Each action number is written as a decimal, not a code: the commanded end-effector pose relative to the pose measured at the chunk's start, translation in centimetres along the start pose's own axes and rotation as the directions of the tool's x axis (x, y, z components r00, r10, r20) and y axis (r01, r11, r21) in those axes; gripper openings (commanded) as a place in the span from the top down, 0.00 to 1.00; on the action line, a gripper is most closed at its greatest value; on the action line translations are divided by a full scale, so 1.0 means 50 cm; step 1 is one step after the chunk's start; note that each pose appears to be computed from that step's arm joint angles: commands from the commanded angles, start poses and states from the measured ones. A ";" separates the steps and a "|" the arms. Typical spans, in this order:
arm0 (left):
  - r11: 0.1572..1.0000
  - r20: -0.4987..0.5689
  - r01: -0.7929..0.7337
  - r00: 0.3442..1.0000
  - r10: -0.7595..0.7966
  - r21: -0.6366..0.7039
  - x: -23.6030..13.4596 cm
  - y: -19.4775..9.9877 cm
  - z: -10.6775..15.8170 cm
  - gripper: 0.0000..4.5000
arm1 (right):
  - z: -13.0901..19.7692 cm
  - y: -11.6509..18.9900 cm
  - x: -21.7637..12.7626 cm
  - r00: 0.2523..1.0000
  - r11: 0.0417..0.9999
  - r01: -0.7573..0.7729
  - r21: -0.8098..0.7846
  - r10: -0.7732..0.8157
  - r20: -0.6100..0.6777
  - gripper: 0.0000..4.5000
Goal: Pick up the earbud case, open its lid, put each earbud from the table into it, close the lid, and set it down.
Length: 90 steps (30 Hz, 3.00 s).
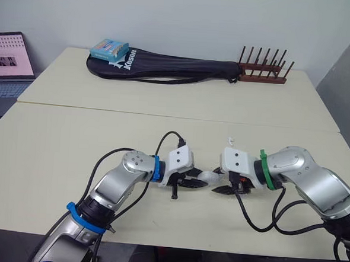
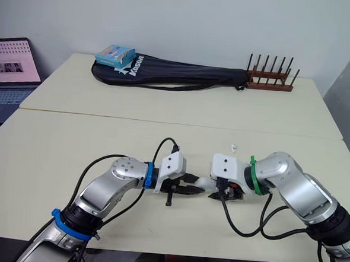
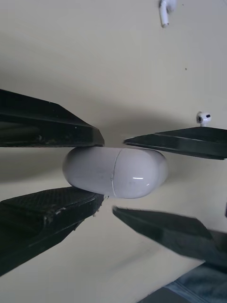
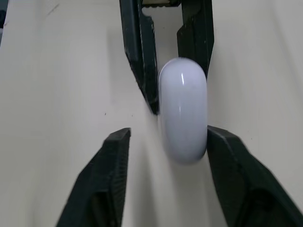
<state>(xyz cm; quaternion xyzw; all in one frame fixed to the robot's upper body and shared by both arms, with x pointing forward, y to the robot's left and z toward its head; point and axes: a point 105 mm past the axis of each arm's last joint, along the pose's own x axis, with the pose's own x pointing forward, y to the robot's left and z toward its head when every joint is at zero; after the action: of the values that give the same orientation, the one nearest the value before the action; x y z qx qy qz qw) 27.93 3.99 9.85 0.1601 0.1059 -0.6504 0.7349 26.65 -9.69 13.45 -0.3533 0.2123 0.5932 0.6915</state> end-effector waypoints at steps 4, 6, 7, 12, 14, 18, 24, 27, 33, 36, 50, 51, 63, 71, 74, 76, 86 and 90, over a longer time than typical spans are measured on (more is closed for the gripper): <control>0.995 0.168 -0.055 0.983 0.069 -0.088 -0.035 -0.013 0.005 0.82 | 0.006 -0.038 -0.077 0.993 0.987 0.120 -0.103 -0.121 0.004 0.21; 0.988 0.230 -0.057 0.969 0.089 -0.142 -0.044 -0.019 0.003 0.82 | 0.009 -0.044 -0.088 0.988 0.974 0.156 -0.166 -0.152 0.033 0.21; 0.984 0.259 -0.059 0.960 0.102 -0.169 -0.049 -0.021 0.002 0.82 | 0.013 -0.046 -0.091 0.985 0.966 0.171 -0.193 -0.163 0.057 0.21; 0.956 0.372 -0.077 0.910 0.184 -0.284 -0.065 -0.028 -0.012 0.82 | 0.058 -0.006 -0.094 0.968 0.967 0.117 -0.225 -0.060 0.245 0.21; 0.959 0.381 -0.079 0.906 0.183 -0.273 -0.064 -0.031 -0.011 0.82 | 0.070 0.001 -0.092 0.960 0.973 0.102 -0.209 -0.041 0.277 0.21; 0.974 0.402 -0.071 0.903 0.155 -0.217 -0.054 -0.038 0.004 0.82 | 0.085 -0.001 -0.065 0.952 0.970 0.123 -0.210 -0.056 0.300 0.21; 0.987 0.404 -0.034 0.910 0.096 -0.157 -0.041 -0.053 0.016 0.82 | 0.087 -0.019 -0.032 0.953 0.972 0.140 -0.191 -0.080 0.294 0.21; 0.991 0.397 -0.024 0.915 0.074 -0.128 -0.039 -0.059 0.017 0.82 | 0.083 -0.027 -0.029 0.955 0.973 0.141 -0.181 -0.086 0.284 0.21; 0.995 0.377 -0.017 0.924 0.054 -0.099 -0.038 -0.066 0.011 0.82 | 0.097 -0.037 -0.040 0.948 0.978 0.136 -0.159 -0.082 0.306 0.21; 0.996 0.372 -0.018 0.927 0.051 -0.091 -0.037 -0.065 0.010 0.82 | 0.110 -0.042 -0.049 0.941 0.981 0.134 -0.141 -0.082 0.328 0.21; 0.968 0.384 -0.199 0.890 0.245 -0.156 -0.071 -0.008 0.002 0.82 | 0.080 -0.026 -0.128 0.891 0.966 0.230 -0.121 -0.159 0.425 0.21; 0.956 0.387 -0.240 0.876 0.288 -0.167 -0.081 0.002 0.000 0.82 | 0.062 -0.028 -0.137 0.883 0.963 0.256 -0.087 -0.197 0.426 0.21; 0.811 0.345 -0.535 0.733 0.586 -0.238 -0.179 0.045 -0.041 0.82 | -0.233 0.023 -0.234 0.710 0.708 0.612 0.351 -0.688 0.151 0.21; 0.741 0.328 -0.621 0.665 0.671 -0.255 -0.207 0.063 -0.053 0.82 | -0.359 0.106 -0.254 0.689 0.601 0.659 0.451 -0.723 -0.043 0.00; 0.723 0.322 -0.640 0.648 0.690 -0.262 -0.215 0.069 -0.057 0.82 | -0.356 0.098 -0.254 0.686 0.604 0.662 0.443 -0.727 -0.035 0.00; 0.719 0.318 -0.644 0.646 0.694 -0.260 -0.217 0.072 -0.059 0.82 | -0.348 0.088 -0.250 0.684 0.610 0.662 0.436 -0.729 -0.020 0.00; 0.725 0.305 -0.645 0.658 0.688 -0.243 -0.214 0.078 -0.063 0.82 | -0.161 -0.079 -0.107 0.618 0.638 0.599 0.483 -0.753 0.228 0.00; 0.730 0.306 -0.642 0.664 0.682 -0.235 -0.211 0.081 -0.062 0.82 | -0.158 -0.134 -0.050 0.614 0.598 0.613 0.516 -0.772 0.165 0.00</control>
<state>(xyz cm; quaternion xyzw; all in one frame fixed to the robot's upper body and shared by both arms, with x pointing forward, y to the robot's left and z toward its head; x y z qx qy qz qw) 30.61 15.48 10.14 0.0075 -0.0446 -0.3434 0.9381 32.86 -17.13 12.21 -0.1249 0.0224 0.2952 0.9470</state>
